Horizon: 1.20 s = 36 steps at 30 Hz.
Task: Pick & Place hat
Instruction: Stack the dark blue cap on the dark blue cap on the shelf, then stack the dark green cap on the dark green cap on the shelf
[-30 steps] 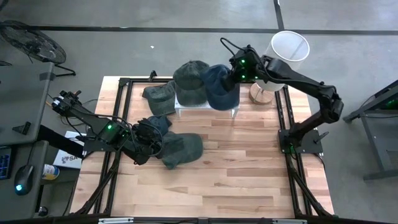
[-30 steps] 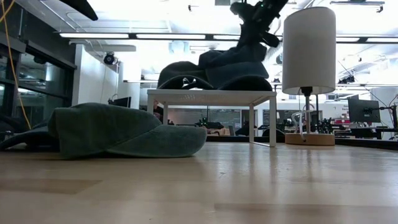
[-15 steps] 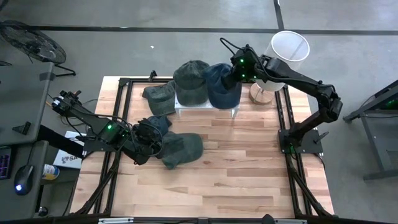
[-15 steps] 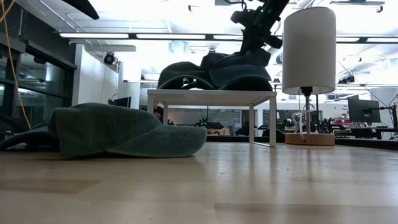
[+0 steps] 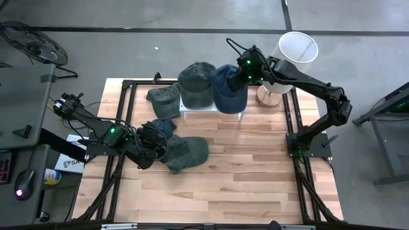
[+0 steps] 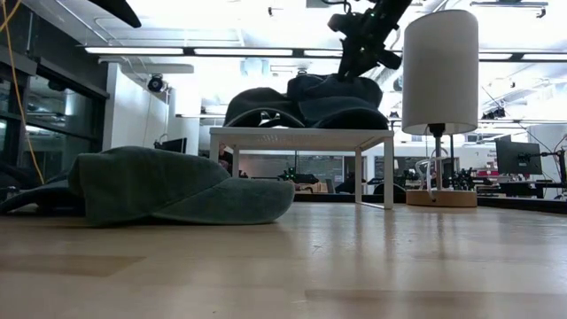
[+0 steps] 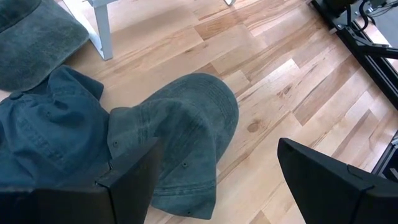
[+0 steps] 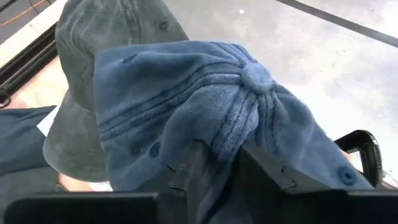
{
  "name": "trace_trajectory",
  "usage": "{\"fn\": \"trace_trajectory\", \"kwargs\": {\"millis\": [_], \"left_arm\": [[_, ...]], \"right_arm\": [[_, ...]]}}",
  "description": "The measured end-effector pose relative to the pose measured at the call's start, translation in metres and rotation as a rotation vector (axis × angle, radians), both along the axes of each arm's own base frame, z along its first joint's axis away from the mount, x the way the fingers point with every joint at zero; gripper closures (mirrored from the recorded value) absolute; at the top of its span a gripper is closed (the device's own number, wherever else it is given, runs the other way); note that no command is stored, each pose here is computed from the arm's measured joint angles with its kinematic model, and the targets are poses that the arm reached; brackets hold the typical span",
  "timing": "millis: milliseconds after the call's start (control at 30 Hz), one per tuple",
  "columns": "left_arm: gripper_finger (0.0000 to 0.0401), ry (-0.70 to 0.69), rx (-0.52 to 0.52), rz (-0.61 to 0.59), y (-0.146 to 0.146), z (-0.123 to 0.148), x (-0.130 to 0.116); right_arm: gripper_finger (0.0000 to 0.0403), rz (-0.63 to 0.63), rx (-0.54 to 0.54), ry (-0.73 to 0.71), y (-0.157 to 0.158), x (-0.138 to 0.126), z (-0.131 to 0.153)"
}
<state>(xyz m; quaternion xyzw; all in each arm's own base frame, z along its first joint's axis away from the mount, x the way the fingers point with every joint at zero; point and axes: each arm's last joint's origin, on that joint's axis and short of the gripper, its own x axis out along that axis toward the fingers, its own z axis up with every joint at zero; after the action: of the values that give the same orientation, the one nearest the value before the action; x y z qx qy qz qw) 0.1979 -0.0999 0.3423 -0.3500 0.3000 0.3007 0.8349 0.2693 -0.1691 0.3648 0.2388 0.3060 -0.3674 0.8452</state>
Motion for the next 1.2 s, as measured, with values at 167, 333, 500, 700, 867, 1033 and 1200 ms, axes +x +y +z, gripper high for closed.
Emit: {"fn": "trace_trajectory", "kwargs": {"millis": [167, 333, 500, 700, 867, 1033, 1200], "left_arm": [[0.0084, 0.000, 0.000, 0.000, 0.000, 0.000, 0.000], [0.0084, 0.001, -0.001, -0.001, 0.000, 0.000, 0.000], [0.0084, 0.001, -0.001, -0.001, 0.000, 0.000, 0.000], [0.0084, 0.001, -0.001, -0.001, 0.000, 0.000, 0.000], [0.0084, 0.001, -0.001, -0.001, 0.000, 0.000, 0.000], [0.0084, 0.002, -0.001, -0.001, 0.000, 0.000, 0.000], [0.0084, 0.002, -0.001, -0.001, 0.000, 0.000, 0.000]], "right_arm": [[0.0265, -0.010, -0.015, -0.047, -0.002, 0.003, 0.003], [0.0242, 0.002, -0.035, -0.121, -0.003, 0.007, 0.009], [0.0240, 0.009, -0.063, -0.156, -0.004, 0.008, 0.017], [0.0239, 0.001, -0.121, -0.176, -0.004, 0.006, 0.032], [0.0240, 0.039, -0.138, -0.222, -0.002, 0.006, 0.047], [0.0240, 0.167, -0.107, -0.314, 0.006, 0.007, 0.066], [0.0240, 0.327, -0.093, -0.381, 0.026, 0.014, 0.083]]}}
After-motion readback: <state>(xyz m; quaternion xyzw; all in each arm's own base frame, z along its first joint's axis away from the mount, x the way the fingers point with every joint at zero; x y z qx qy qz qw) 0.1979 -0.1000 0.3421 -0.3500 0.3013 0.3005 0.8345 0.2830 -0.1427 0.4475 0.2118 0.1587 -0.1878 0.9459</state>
